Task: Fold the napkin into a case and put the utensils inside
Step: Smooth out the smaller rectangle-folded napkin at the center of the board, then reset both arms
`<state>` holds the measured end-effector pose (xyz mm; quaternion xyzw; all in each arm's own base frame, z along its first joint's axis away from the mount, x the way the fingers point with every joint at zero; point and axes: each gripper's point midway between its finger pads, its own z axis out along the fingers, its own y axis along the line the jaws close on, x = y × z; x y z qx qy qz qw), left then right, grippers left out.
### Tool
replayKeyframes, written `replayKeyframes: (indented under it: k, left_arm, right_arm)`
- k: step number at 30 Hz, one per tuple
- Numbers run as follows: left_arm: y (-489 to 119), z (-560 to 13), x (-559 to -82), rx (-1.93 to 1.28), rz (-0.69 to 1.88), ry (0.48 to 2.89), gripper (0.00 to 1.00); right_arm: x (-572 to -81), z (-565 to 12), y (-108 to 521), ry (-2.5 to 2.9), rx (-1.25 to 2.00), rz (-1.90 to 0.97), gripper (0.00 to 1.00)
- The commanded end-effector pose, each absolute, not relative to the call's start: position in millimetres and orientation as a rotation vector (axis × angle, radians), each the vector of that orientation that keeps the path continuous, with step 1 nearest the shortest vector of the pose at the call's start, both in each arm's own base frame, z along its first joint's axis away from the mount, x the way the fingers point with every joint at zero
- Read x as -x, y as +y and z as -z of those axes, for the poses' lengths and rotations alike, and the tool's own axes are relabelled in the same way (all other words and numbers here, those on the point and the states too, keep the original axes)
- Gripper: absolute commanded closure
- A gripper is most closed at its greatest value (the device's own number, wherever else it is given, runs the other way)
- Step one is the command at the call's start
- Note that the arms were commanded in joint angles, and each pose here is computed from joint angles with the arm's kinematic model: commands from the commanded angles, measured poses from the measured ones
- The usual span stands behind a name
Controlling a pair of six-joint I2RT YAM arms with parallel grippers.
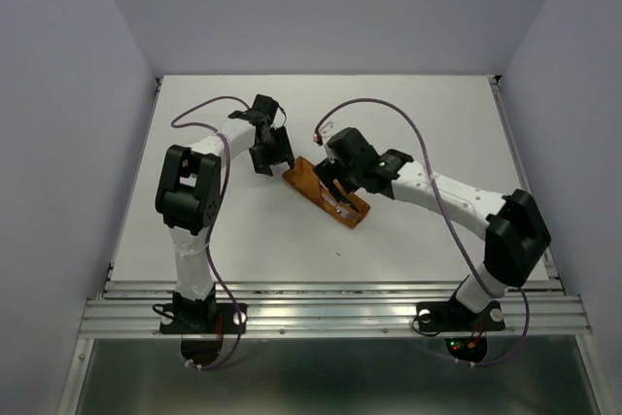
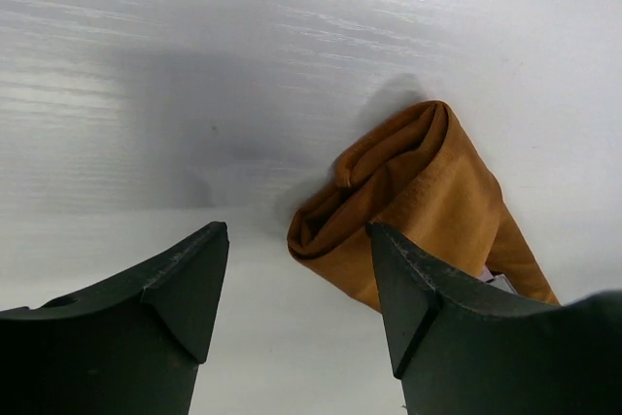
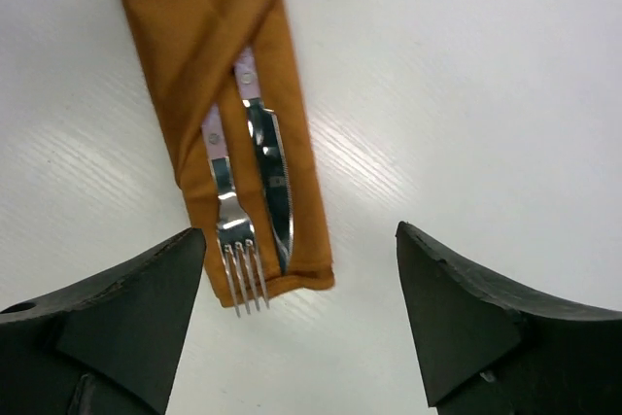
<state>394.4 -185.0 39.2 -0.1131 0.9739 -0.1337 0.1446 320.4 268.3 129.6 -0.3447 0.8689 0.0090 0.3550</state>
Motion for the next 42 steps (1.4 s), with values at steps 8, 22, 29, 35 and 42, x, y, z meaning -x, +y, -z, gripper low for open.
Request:
replayKeyframes:
  k: [8, 22, 29, 35, 42]
  left_arm:
    - [-195, -163, -392, 0.176, 0.477, 2.525, 0.34]
    - [-237, -67, -388, 0.190, 0.454, 2.652, 1.00]
    - [-243, -69, -382, 0.158, 0.432, 2.669, 1.00]
    - [-252, -166, -383, 0.120, 0.501, 2.493, 1.00]
    - [-233, -245, -357, 0.076, 0.555, 2.343, 0.73]
  right_arm:
    - [-318, -185, 161, 2.254, 0.079, -0.034, 0.03]
    - [-302, -178, 129, 2.234, -0.250, -0.086, 0.02]
    - [-298, -186, 123, 2.207, -0.279, -0.085, 0.00]
    - [-298, -198, 112, 2.136, -0.394, -0.080, 0.00]
    - [-297, -201, 103, 2.095, -0.488, -0.070, 0.00]
